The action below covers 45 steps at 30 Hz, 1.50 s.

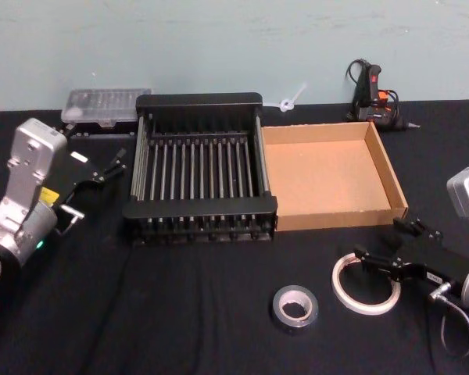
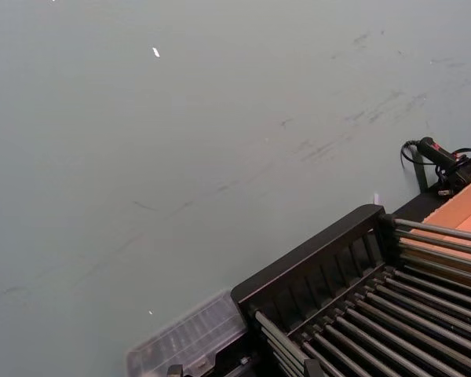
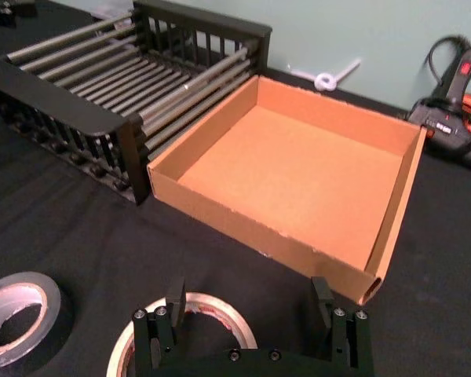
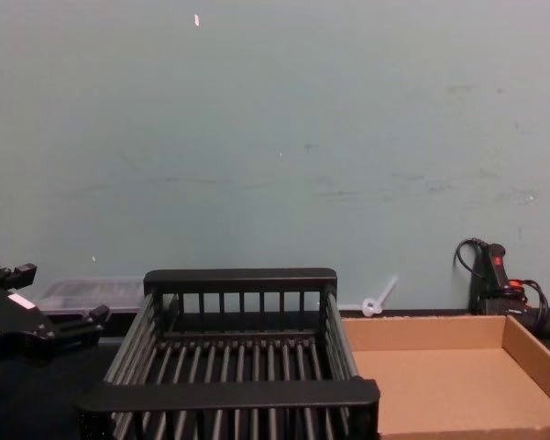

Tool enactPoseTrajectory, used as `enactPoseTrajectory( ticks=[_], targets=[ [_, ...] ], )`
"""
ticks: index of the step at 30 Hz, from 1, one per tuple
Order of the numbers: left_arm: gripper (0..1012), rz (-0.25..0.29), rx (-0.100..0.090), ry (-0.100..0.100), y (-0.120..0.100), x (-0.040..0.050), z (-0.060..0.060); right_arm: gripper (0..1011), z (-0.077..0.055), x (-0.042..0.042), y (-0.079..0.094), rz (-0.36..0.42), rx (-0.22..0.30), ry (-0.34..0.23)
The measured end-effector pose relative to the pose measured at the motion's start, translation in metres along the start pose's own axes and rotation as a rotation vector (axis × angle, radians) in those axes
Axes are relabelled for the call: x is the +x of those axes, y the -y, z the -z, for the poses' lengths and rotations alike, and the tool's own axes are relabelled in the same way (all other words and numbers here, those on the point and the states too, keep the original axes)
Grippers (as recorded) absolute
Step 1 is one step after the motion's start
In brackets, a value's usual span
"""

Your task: Pick up the white tape and place it into the black box , Pick up the silver tape and place it into the brown box.

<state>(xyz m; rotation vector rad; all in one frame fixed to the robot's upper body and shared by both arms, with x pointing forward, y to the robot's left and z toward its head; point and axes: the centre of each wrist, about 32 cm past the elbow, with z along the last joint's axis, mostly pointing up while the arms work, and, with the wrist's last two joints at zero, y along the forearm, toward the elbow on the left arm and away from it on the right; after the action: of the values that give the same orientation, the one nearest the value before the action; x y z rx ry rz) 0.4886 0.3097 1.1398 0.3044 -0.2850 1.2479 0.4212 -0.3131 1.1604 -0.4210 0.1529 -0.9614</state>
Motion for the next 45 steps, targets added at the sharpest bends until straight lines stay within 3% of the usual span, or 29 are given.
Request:
enactPoseTrajectory(
  ticks=[8, 26, 45],
  targets=[
    [1001, 0.0, 0.0, 0.0, 0.0, 0.0, 0.0, 1002, 0.001, 0.001, -0.002, -0.001, -0.042, -0.017],
    [1001, 0.0, 0.0, 0.0, 0.0, 0.0, 0.0, 1002, 0.005, 0.001, -0.009, -0.015, -0.111, 0.009],
    [1001, 0.0, 0.0, 0.0, 0.0, 0.0, 0.0, 1002, 0.01, 0.0038, -0.013, -0.018, -0.123, 0.001]
  ],
)
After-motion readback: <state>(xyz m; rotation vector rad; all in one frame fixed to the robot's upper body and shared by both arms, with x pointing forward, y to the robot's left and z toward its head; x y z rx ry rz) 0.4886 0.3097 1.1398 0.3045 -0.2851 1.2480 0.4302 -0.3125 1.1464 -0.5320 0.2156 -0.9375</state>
